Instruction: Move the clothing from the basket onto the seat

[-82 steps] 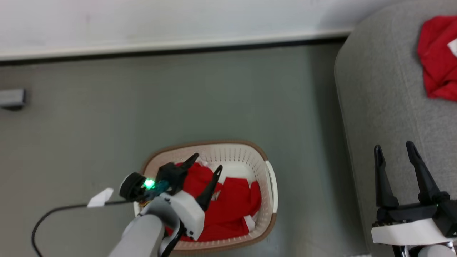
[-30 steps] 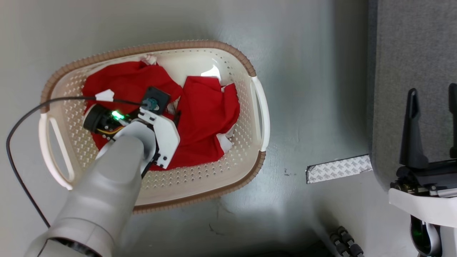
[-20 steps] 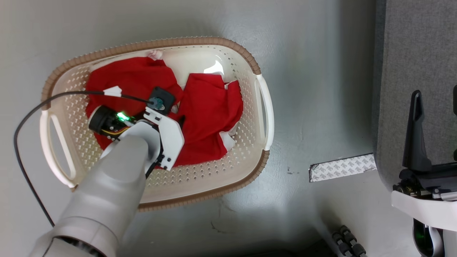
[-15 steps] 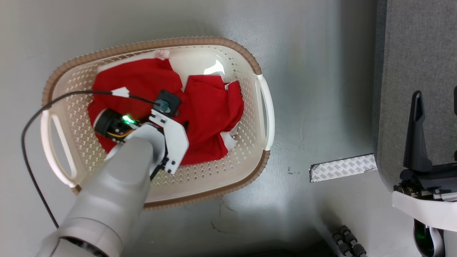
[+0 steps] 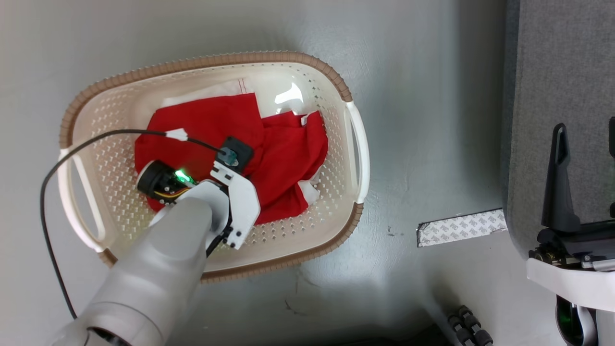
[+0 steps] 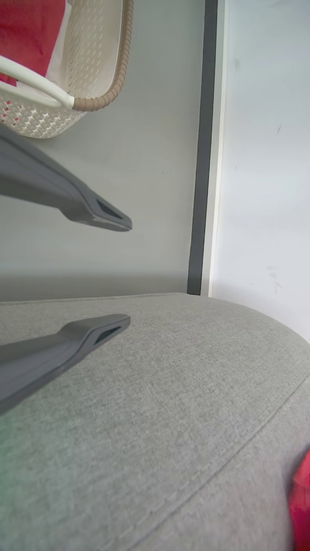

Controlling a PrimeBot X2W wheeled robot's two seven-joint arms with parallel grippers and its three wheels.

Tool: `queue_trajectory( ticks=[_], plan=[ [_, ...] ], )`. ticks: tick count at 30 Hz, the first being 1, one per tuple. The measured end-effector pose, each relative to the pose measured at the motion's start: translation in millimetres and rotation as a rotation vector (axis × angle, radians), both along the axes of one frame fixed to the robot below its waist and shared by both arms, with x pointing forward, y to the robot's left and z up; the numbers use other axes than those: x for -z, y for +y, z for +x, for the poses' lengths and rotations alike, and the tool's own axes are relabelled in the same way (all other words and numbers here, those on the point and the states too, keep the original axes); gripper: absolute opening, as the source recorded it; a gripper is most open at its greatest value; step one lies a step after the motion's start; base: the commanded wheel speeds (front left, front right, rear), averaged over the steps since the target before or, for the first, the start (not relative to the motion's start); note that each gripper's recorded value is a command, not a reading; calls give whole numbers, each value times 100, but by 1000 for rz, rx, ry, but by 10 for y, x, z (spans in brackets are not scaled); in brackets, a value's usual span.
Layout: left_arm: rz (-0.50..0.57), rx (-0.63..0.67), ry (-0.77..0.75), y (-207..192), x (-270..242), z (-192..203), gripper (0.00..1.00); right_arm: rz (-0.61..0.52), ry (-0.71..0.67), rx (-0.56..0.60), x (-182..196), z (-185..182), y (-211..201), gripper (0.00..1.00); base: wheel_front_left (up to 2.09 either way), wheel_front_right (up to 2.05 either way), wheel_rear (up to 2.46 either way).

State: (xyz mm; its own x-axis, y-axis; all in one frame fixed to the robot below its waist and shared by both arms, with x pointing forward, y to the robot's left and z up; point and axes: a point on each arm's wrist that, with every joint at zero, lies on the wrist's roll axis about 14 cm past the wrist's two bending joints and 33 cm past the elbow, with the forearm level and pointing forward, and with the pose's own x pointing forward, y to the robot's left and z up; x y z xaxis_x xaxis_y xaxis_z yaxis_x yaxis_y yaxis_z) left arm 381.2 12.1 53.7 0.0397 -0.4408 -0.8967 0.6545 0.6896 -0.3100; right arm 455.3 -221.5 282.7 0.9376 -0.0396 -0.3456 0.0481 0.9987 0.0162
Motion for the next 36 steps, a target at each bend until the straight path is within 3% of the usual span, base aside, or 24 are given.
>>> queue_trajectory(
  ticks=[8,19,36],
  plan=[
    [-116,-117,-103,-151,-336,349,0,14,-27,-9,-145,37,51,100,0,0,0],
    [-251,-292,-270,-163,-1168,614,0,30,-129,-32,-683,42,160,100,0,0,0],
    [-419,-570,-626,269,-2920,702,0,70,-292,-84,-1652,-465,406,100,0,0,0]
  ],
)
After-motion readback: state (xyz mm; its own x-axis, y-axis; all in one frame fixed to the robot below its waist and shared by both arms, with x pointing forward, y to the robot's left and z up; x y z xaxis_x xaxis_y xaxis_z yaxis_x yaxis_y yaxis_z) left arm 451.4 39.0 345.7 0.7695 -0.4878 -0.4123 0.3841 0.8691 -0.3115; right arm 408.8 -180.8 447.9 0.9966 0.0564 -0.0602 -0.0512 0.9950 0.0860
